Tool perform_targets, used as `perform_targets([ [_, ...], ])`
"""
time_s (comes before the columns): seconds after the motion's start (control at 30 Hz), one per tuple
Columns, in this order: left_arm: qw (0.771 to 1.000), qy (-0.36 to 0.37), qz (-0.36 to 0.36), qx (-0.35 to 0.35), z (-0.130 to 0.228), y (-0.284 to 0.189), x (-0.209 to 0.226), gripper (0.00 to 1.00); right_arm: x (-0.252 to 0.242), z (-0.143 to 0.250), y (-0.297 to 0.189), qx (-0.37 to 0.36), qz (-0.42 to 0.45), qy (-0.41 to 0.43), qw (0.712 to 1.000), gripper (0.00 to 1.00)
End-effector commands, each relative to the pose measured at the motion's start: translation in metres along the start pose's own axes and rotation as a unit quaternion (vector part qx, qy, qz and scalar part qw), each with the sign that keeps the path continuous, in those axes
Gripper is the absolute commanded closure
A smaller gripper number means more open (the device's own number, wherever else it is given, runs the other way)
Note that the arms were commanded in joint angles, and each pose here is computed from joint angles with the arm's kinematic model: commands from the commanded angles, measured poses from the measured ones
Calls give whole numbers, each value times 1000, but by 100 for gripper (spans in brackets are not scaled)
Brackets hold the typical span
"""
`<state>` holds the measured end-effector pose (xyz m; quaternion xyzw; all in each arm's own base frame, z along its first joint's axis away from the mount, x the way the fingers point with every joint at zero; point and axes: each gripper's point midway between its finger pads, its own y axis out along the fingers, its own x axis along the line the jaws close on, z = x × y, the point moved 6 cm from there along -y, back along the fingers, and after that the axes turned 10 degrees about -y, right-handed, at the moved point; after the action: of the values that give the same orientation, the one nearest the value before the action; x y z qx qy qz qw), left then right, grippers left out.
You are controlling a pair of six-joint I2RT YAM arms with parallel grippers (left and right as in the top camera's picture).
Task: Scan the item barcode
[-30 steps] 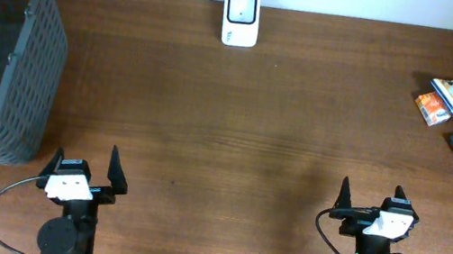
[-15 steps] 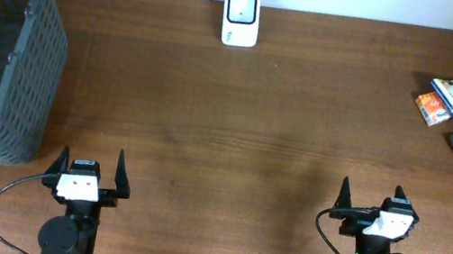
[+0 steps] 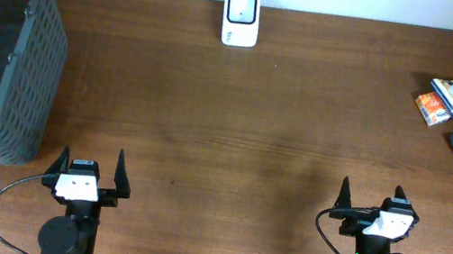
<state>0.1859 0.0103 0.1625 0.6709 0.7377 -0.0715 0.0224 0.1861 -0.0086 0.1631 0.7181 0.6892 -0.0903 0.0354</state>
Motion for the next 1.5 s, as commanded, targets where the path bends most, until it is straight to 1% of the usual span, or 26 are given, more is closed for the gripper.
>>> perform_targets([
  [0.0,1000,-24,-12,-1,1,0,3,1,0,3,0,3,1,-3,1000,1],
  [0.07,1000,-7,-8,0,1,0,2,1,0,3,0,3,1,-3,1000,1],
  [1.47,1000,-8,-6,-2,0,0,2,1,3,2,0,2,-5,-8,1000,1],
])
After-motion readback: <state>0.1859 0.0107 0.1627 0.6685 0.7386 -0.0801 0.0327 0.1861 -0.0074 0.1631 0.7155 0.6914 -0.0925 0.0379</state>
